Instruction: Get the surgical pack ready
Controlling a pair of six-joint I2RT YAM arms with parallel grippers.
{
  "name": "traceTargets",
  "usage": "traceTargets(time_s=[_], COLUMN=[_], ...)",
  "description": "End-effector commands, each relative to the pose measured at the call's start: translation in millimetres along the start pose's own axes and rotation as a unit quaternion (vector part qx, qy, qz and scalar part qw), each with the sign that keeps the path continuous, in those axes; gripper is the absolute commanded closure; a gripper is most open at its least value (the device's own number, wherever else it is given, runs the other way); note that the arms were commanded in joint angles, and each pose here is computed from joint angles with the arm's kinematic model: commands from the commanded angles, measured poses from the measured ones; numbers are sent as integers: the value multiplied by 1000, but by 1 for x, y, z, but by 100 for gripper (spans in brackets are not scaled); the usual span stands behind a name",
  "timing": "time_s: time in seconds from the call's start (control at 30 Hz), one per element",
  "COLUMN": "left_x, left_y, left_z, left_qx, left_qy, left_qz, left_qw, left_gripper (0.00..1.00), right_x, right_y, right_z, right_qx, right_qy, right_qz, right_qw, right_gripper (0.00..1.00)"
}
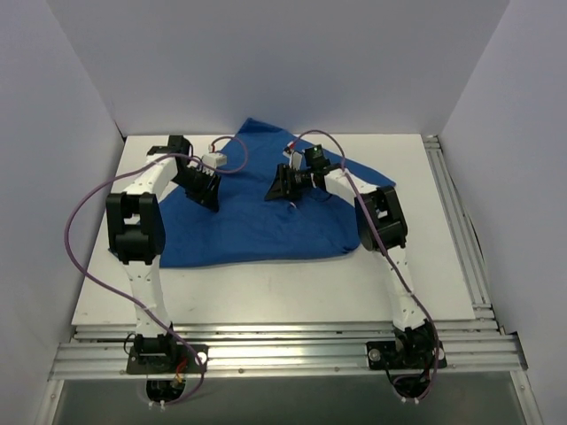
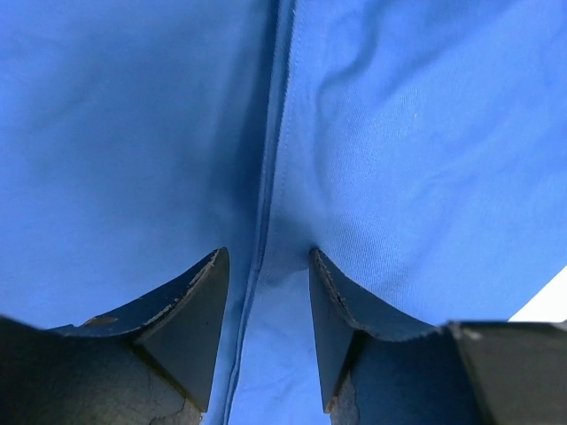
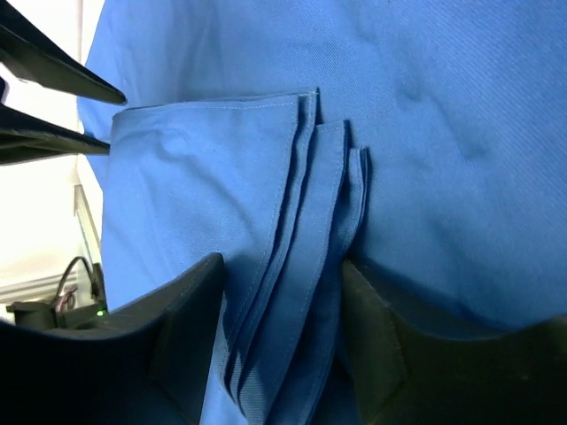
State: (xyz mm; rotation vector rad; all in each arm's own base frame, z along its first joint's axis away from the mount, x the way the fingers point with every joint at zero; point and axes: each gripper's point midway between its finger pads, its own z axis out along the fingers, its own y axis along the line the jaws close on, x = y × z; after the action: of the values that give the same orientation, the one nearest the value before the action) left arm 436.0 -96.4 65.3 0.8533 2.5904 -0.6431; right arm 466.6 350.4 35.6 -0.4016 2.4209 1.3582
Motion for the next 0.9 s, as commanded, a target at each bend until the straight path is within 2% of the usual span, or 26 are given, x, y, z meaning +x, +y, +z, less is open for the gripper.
traceTargets(time_s=[0.0, 0.17, 0.37, 0.5, 0.6, 0.87], left_x=[-2, -2, -3, -3, -5, -12], left_y=[-19, -20, -19, -19, -18, -18], left_z=[-15, -12, -13, -21, -29, -40], left_qx=[28, 35, 33, 29, 25, 17], left_qy=[-14, -15, -17, -20, -27, -38], left_qz=[29, 25, 21, 24, 27, 33], left_qw=[999, 999, 999, 999, 999, 999], left_gripper=[49, 49, 49, 48, 43, 40], right_x=[17, -4, -23, -42, -54, -72], right_y=[5, 27, 44, 66, 81, 100], right_z=[10, 8, 0, -12, -23, -43], right_qx=[-27, -74, -89, -103, -106, -97], right_qy=[32, -2, -34, -68, -93, -124], right_qz=[39, 27, 14, -14, -30, -62], right_qw=[998, 997, 995, 992, 990, 986], right_gripper=[56, 80, 100, 100, 100, 100])
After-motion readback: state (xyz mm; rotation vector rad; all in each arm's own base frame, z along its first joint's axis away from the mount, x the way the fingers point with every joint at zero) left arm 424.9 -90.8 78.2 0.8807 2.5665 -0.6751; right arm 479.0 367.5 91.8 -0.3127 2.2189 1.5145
